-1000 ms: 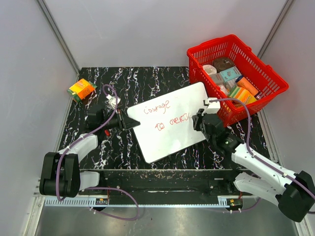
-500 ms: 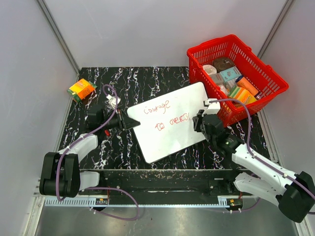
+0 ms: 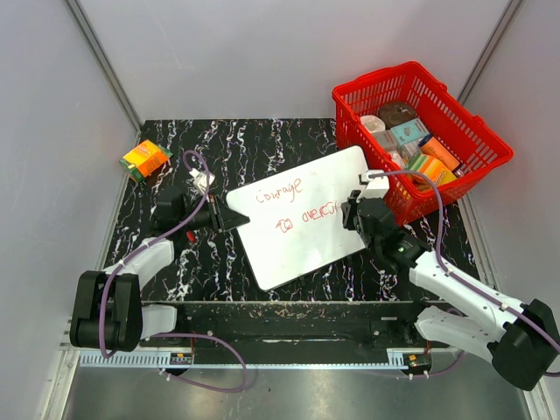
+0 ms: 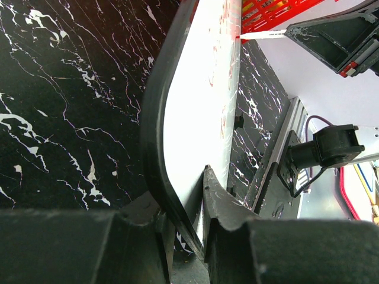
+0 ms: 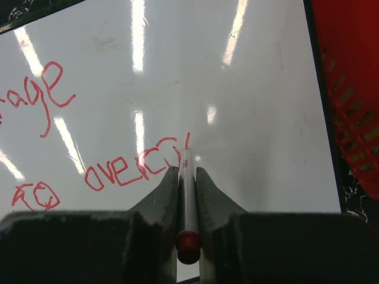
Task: Write a sentence on the whiteboard
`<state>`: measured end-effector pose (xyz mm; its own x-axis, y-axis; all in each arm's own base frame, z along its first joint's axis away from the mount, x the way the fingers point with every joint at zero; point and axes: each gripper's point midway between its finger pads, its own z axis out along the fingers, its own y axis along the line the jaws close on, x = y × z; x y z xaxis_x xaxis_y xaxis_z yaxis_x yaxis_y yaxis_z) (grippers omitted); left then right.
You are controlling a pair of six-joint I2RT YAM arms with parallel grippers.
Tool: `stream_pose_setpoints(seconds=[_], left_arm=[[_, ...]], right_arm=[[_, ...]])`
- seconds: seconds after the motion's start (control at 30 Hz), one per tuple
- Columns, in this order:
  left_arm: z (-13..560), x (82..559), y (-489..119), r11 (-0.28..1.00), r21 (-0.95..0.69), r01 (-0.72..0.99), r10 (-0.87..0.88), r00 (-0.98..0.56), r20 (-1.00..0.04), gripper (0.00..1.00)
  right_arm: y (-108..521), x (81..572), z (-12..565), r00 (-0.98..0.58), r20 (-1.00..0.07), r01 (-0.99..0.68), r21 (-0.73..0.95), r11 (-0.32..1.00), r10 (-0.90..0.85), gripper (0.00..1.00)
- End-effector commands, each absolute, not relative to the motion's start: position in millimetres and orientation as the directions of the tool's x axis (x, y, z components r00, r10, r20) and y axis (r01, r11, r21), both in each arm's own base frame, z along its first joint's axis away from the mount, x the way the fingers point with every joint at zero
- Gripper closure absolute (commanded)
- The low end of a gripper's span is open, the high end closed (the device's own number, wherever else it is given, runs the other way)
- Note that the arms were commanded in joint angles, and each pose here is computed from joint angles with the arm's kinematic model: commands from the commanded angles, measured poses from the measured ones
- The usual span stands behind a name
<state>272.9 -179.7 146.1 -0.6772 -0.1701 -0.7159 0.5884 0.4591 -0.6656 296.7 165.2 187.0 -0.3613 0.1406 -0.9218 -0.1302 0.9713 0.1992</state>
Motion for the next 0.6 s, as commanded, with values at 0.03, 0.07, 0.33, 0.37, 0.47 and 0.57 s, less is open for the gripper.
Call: stream_pose_setpoints(seconds=[0.03,0.07,0.33,0.37,0.47,0.57], left_arm=[[124.3,295.8,-165.7,0.608,-0.452,0.653,-0.078,-0.518,-0.852,1.00],[124.1,295.7,-165.6,0.608,-0.452,0.653,-0.077,-0.518,-0.852,1.00],[122.9,295.6,-165.6,0.610,-0.450,0.652,-0.073,-0.519,-0.852,1.00],[123.3,295.6,-165.7,0.610,-0.450,0.652,-0.074,-0.519,-0.852,1.00],[123.4,296.0,-165.7,0.610,-0.449,0.653,-0.073,-0.518,-0.852,1.00],[122.9,295.6,-165.6,0.610,-0.450,0.652,-0.073,-0.519,-0.852,1.00]], right_arm=[[158.9,309.4,211.1,-0.290,-0.942,-0.084,0.202,0.976,0.170,1.00],[158.1,309.0,210.0,-0.291,-0.941,-0.080,0.203,0.976,0.172,1.00],[152.7,311.7,214.8,-0.272,-0.946,-0.057,0.201,0.978,0.178,1.00],[151.9,311.6,213.4,-0.274,-0.946,-0.055,0.197,0.979,0.175,1.00],[155.1,314.4,217.8,-0.257,-0.948,-0.064,0.211,0.975,0.188,1.00],[157.0,314.0,212.3,-0.271,-0.945,-0.070,0.207,0.976,0.181,1.00]])
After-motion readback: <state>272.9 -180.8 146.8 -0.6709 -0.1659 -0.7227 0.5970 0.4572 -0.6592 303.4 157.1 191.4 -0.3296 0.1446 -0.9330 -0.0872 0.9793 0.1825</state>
